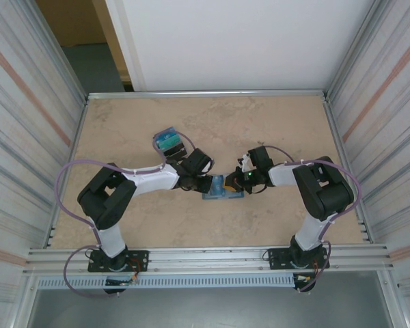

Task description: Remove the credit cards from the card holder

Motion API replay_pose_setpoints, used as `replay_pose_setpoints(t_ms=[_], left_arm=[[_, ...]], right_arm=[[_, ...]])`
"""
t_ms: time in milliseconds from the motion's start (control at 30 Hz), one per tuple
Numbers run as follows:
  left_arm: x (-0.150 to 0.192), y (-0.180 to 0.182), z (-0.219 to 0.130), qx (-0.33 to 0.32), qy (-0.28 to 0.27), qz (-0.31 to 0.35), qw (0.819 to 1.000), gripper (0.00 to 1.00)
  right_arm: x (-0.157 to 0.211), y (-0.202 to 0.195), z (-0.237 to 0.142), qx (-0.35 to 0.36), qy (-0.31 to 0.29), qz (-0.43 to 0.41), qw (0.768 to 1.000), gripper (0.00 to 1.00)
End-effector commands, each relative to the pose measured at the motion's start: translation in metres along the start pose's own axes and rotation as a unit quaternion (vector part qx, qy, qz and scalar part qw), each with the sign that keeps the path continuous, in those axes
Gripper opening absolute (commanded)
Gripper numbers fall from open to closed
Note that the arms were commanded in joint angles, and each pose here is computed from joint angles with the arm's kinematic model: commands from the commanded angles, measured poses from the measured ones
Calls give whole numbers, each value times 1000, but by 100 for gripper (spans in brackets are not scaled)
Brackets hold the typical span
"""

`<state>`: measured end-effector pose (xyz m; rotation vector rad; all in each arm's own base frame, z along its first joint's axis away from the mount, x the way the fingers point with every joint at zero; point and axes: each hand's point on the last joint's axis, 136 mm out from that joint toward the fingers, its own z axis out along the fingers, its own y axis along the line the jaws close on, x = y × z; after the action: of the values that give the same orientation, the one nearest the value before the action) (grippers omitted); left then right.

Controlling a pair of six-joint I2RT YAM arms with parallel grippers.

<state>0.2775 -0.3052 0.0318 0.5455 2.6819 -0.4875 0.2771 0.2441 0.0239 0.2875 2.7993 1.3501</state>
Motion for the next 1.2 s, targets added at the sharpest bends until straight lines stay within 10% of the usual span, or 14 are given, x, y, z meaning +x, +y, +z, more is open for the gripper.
replay_pose_setpoints(t_ms=[0,667,1167], left_arm=[[19,15,8,-31,39,-2,999,11],[2,31,-5,-42,13,5,999,11],[-33,-40,-21,34,-38,78,996,19]], right_arm=[[3,-11,-2,15,-2,18,1000,5],[-4,-13,-28,83,-31,-11,996,1],[-4,-12,-32,96,-35,-17,995,1]])
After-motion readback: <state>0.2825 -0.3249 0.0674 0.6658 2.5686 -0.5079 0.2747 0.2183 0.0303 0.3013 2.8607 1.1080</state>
